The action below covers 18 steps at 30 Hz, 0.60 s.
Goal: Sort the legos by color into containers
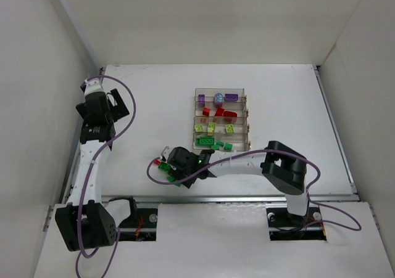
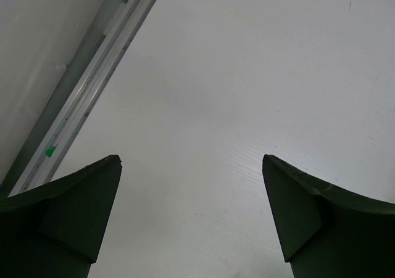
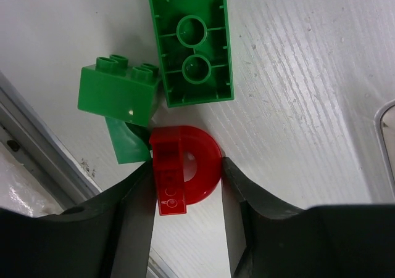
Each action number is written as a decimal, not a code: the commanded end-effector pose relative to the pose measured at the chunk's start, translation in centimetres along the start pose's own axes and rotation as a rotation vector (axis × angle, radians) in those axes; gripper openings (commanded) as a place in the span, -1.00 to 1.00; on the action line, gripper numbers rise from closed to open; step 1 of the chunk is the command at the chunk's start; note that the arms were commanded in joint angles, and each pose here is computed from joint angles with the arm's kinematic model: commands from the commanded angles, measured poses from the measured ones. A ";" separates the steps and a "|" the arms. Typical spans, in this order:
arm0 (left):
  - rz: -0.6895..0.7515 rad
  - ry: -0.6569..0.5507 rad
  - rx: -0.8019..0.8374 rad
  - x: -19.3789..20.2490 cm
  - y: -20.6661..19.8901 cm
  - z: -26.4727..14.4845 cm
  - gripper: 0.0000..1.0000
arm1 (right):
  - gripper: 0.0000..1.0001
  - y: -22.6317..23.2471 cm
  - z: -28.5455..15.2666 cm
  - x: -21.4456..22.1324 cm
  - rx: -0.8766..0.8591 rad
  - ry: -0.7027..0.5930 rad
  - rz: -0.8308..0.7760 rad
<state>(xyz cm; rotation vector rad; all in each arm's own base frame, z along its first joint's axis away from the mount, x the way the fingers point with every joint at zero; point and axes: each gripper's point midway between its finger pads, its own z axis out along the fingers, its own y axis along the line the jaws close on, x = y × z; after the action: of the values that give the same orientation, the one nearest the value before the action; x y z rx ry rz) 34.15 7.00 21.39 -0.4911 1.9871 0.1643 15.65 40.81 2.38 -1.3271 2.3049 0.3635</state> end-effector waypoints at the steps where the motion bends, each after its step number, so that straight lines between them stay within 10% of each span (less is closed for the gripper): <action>1: -0.036 -0.052 -0.033 -1.6 0.5 -0.5 0.94 | -0.78 0.9 -1.4 -2.0 -0.037 -0.059 -0.006; 12: -0.216 -0.023 0.024 -3.4 0.1 -1.6 1.00 | -1.00 -5.3 -12.9 -13.6 0.176 -0.392 0.195; 18: -0.143 -0.009 0.079 -3.0 -0.4 -1.6 0.74 | -1.00 -19.9 -14.0 -16.7 0.284 -0.454 0.590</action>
<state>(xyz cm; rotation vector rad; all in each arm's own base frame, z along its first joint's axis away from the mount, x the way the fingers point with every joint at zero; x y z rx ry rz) 33.79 7.60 22.94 -0.6356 1.9679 0.0375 30.50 41.29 22.91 -0.6353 2.1144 0.4851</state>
